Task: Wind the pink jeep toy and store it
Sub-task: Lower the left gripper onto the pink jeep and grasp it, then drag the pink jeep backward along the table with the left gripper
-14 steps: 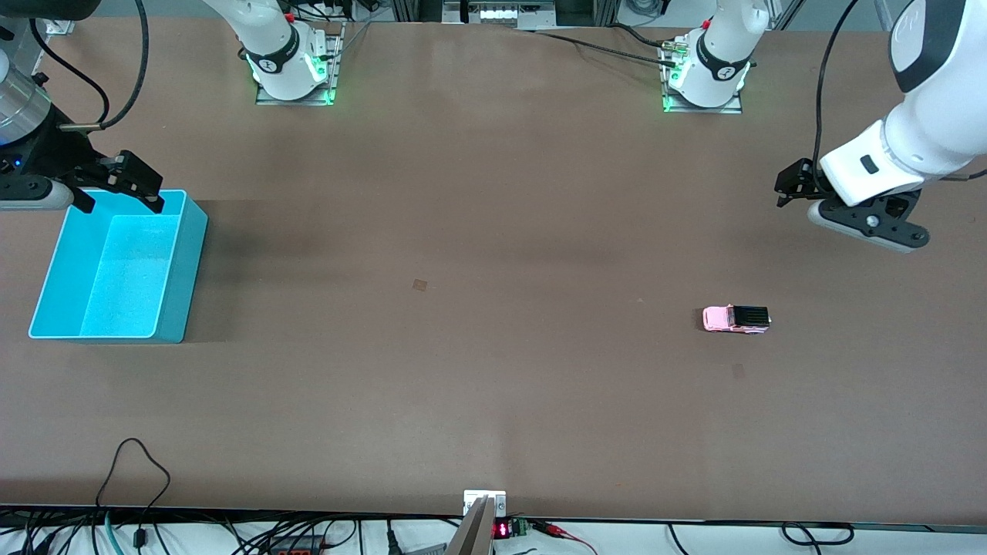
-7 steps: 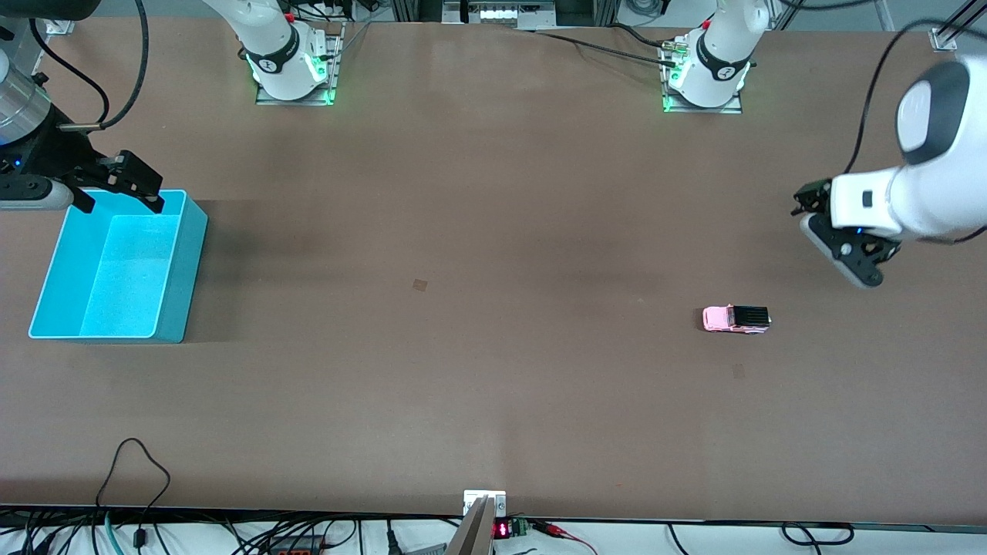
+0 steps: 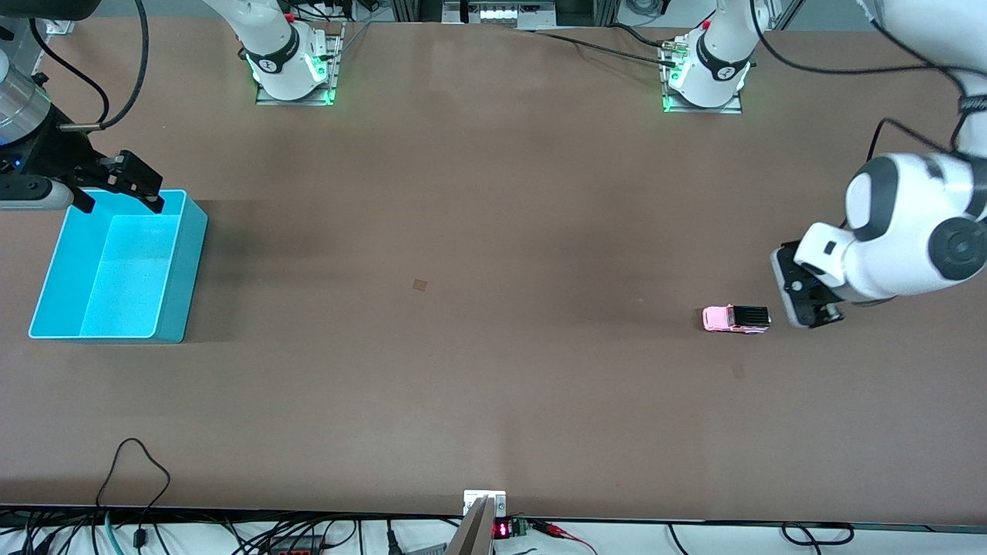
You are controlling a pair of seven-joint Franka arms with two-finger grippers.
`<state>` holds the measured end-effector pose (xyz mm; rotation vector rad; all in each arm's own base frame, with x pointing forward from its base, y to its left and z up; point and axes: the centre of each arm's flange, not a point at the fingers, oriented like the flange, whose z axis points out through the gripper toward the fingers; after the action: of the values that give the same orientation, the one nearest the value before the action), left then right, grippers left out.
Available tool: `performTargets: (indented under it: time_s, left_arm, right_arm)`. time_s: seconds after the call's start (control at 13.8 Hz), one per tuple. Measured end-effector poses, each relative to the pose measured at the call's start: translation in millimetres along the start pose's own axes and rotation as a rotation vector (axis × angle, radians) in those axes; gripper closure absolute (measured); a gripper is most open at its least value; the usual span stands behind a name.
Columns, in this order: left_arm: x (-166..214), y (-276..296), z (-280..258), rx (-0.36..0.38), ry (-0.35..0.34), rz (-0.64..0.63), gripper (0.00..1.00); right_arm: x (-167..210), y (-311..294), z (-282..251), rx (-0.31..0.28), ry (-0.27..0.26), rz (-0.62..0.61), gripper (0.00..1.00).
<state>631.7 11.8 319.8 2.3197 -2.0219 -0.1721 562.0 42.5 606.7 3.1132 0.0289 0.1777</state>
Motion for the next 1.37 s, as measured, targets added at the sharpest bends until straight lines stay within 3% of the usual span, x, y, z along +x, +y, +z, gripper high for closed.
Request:
performTargets:
  time_s: [0.29,1.01,1.23,1.37]
  left_arm:
    - [12,9,58,0.095,-0.003,0.131,0.0]
    - [16,5,117,0.146,0.023,0.151,0.0]
    - [15,5,122,0.142,0.024,0.149,0.13]
    - [15,5,123,0.141,0.024,0.15,0.36]
  right_arm:
    - [0,0,0,0.0,0.0,0.0,0.0]
    - [0,0,0,0.0,0.0,-0.002,0.0]
    - [0,0,0,0.0,0.0,-0.003,0.0]
    - [0,0,0,0.0,0.0,-0.003,0.0]
